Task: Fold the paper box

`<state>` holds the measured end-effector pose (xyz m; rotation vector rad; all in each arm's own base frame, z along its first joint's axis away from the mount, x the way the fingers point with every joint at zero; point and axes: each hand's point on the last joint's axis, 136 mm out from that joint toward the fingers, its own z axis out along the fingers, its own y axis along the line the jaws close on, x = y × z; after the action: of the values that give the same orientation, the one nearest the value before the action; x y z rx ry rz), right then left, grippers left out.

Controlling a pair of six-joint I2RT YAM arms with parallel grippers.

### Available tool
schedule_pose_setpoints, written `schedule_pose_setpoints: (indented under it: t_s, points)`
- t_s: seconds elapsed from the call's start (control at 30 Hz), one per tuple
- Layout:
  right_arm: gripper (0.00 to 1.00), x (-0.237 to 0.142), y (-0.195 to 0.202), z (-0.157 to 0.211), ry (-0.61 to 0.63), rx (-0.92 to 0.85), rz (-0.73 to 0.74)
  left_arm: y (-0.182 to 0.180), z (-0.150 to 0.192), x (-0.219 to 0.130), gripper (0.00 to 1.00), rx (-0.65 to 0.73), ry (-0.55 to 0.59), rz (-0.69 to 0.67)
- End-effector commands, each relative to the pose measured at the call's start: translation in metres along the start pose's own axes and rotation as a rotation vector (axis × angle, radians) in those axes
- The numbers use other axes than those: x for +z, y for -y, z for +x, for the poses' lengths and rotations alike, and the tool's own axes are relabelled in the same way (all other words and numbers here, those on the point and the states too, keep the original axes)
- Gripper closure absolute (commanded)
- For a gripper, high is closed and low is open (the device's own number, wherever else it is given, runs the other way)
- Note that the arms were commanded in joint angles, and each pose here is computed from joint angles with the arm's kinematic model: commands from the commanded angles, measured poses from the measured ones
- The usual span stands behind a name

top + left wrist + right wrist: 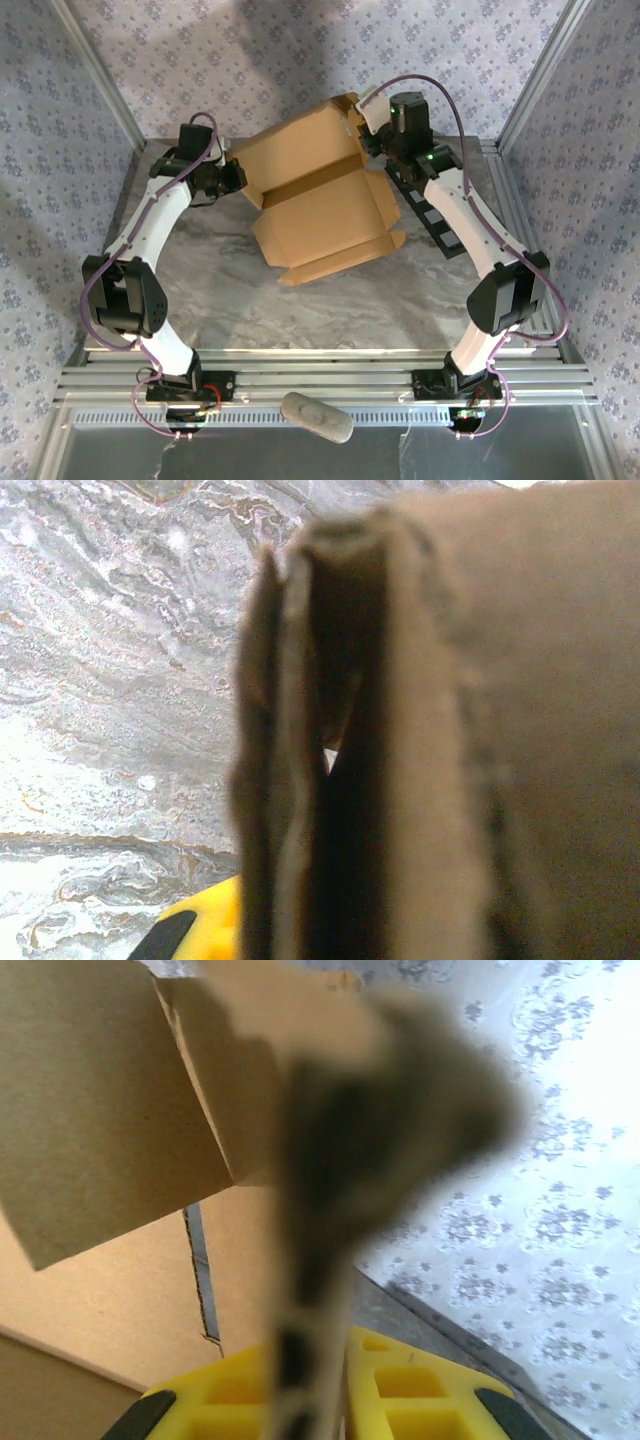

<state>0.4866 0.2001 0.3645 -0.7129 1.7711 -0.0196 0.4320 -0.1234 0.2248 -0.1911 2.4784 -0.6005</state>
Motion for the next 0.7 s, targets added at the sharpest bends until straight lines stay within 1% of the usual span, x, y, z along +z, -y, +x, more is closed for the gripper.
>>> schedule_pose_setpoints:
  t_s: [0.0, 0.07, 0.13, 0.2, 0.23, 0.27, 0.3, 0.4, 0.43, 0.5, 0.67]
  points:
    - [0.92, -0.018, 0.03, -0.022, 0.035, -0.022, 0.167, 0.012, -0.007, -0.006, 1.0, 0.015, 0.016, 0.023]
    - [1.0, -0.015, 0.027, -0.021, 0.01, -0.062, 0.206, 0.014, -0.007, -0.007, 1.0, 0.017, 0.017, 0.028]
    - [1.0, -0.01, 0.026, -0.019, -0.023, -0.103, 0.288, 0.016, -0.007, -0.007, 1.0, 0.017, 0.015, 0.031]
    - [1.0, -0.009, 0.033, -0.017, -0.051, -0.123, 0.413, 0.019, -0.008, -0.008, 1.0, 0.021, 0.018, 0.037]
    - [0.97, -0.009, 0.035, -0.016, -0.061, -0.133, 0.451, 0.02, -0.008, -0.008, 1.0, 0.023, 0.018, 0.04]
    - [0.91, -0.009, 0.039, -0.017, -0.064, -0.135, 0.497, 0.021, -0.008, -0.009, 1.0, 0.024, 0.019, 0.042]
    - [0.87, -0.01, 0.043, -0.017, -0.067, -0.134, 0.531, 0.019, -0.002, -0.009, 1.0, 0.018, -0.002, 0.031]
    - [0.88, -0.012, 0.052, -0.023, -0.062, -0.126, 0.581, 0.02, 0.0, -0.012, 1.0, 0.019, -0.002, 0.034]
    - [0.91, -0.013, 0.053, -0.025, -0.06, -0.126, 0.587, 0.02, 0.0, -0.012, 1.0, 0.019, -0.002, 0.034]
    - [1.0, -0.012, 0.054, -0.029, -0.054, -0.128, 0.591, 0.021, 0.001, -0.014, 1.0, 0.019, -0.003, 0.034]
    - [1.0, -0.01, 0.055, -0.029, -0.065, -0.154, 0.664, 0.023, 0.003, -0.016, 1.0, 0.022, -0.006, 0.038]
